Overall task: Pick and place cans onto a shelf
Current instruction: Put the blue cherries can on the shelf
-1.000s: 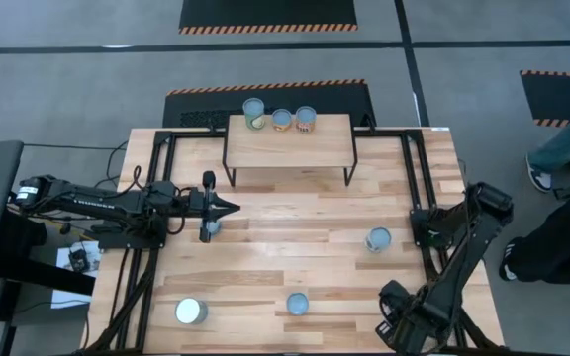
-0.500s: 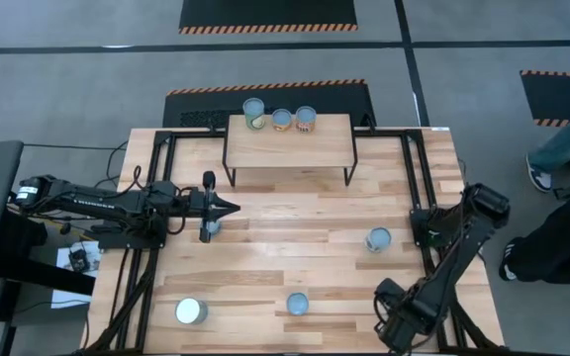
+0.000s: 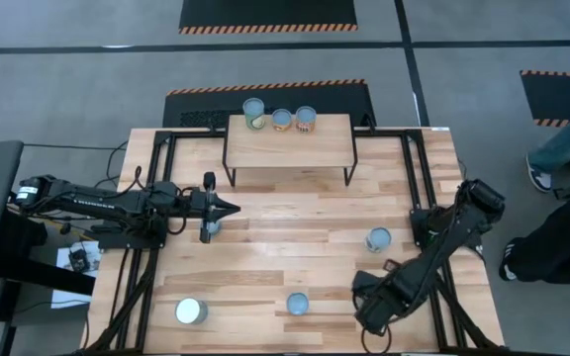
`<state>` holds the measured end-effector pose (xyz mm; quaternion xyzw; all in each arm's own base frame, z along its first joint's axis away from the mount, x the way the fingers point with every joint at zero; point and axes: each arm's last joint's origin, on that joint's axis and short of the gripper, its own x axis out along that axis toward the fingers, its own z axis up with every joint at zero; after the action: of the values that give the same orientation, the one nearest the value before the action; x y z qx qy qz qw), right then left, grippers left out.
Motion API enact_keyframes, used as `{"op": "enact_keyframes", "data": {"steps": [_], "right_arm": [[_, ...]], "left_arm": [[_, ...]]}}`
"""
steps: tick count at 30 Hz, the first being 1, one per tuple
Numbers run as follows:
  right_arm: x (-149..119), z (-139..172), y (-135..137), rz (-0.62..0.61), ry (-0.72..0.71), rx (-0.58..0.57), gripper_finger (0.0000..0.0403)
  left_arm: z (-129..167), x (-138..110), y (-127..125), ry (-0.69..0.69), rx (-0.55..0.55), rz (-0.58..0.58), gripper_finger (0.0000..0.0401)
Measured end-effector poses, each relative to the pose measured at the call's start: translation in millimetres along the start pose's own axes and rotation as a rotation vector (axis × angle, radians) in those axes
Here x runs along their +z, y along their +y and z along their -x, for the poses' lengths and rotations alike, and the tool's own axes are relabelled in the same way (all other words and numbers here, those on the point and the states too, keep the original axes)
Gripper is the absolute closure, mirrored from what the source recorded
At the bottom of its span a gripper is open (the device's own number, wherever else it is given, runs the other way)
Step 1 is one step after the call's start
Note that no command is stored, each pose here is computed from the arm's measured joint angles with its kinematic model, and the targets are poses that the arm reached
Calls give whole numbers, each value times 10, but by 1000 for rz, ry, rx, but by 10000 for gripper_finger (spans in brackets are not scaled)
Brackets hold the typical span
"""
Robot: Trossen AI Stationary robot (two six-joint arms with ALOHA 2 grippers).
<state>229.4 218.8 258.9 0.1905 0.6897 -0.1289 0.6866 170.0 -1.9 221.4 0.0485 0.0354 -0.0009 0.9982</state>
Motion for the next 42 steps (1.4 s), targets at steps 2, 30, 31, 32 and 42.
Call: {"op": "enact_keyframes", "data": {"steps": [2,30,31,32,42], "right_arm": [[107,95,1,78,-48,15,392],[1836,1,-1056,828,-148,-244,392],[1854,-38,-1060,835,-133,-261,393],[1865,-69,-1069,841,-117,-277,394],[1882,-130,-1080,799,-93,-316,378]], "left_arm": [[0,0,0,0,0,0,392],[0,-15,-2,15,-2,3,392],[0,-14,-1,14,-2,11,392],[0,-9,-1,8,-1,21,392],[7,46,8,-46,3,49,392]]}}
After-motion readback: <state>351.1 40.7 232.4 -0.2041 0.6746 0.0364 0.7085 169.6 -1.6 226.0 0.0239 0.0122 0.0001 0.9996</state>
